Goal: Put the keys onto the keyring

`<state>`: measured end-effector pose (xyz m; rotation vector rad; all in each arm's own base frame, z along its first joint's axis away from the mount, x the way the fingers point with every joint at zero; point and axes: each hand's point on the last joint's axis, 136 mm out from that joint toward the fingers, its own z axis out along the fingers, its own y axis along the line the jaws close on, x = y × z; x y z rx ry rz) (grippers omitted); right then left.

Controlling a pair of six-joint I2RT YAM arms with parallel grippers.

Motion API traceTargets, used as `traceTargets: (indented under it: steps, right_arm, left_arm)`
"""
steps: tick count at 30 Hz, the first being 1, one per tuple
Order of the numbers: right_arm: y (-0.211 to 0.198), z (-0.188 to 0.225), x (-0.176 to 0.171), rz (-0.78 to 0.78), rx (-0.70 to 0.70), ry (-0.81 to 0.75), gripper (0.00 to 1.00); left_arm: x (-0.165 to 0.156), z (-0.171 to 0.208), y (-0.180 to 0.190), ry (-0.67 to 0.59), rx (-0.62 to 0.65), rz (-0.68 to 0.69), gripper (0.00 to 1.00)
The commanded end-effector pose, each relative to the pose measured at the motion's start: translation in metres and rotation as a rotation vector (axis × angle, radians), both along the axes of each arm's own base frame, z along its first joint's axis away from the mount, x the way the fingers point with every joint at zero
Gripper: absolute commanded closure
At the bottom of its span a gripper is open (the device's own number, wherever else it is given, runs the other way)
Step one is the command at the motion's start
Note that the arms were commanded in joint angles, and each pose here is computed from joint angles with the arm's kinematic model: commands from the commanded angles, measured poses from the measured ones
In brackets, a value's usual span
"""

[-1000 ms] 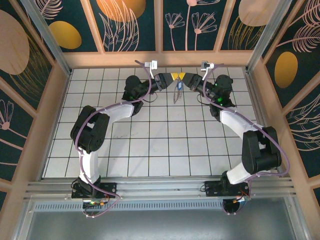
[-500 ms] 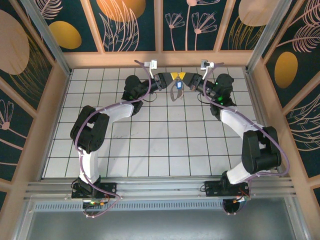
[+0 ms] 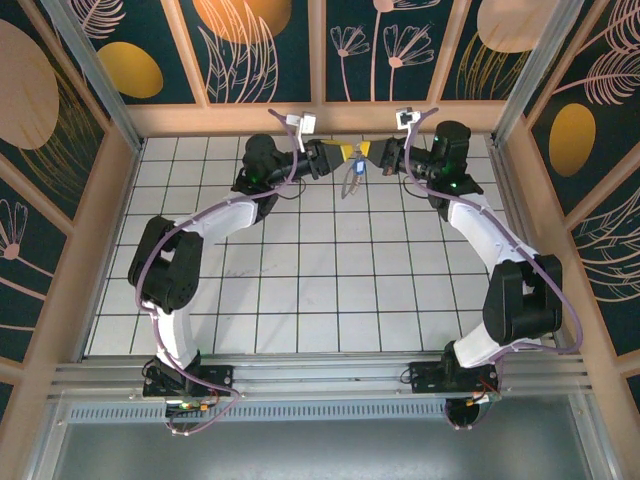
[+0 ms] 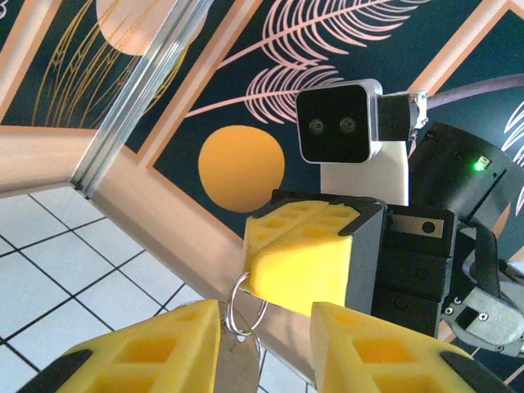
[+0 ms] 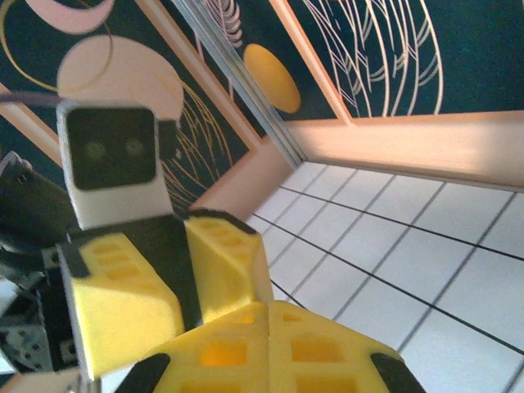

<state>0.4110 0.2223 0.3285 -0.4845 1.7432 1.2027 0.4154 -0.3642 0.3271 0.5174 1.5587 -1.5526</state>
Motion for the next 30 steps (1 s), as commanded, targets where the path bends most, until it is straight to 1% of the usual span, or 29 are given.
traceTargets:
  steps: [1, 9, 13, 23, 30]
  right_arm:
    - [0.0, 0.001, -0.002, 0.046, -0.088, -0.063, 1.0]
    - [0.004, -0.003, -0.009, 0.152, -0.123, -0.071, 1.0]
    - [0.006, -0.004, -0.01, 0.185, -0.126, -0.067, 1.0]
    - [0.008, -0.004, -0.014, 0.215, -0.089, -0.061, 1.0]
    - [0.007, -0.001, -0.017, 0.231, -0.046, -0.059, 1.0]
  left_arm:
    - [-0.005, 0.018, 0.005, -0.089, 0.041, -0.028, 0.64]
    - [-0.008, 0.0, -0.003, -0.096, 0.116, -0.139, 0.62]
    - [-0.012, -0.005, -0.005, -0.099, 0.122, -0.183, 0.62]
    - [-0.008, -0.014, -0.006, -0.094, 0.132, -0.179, 0.62]
    - [-0.008, -0.013, -0.008, -0.081, 0.099, -0.194, 0.62]
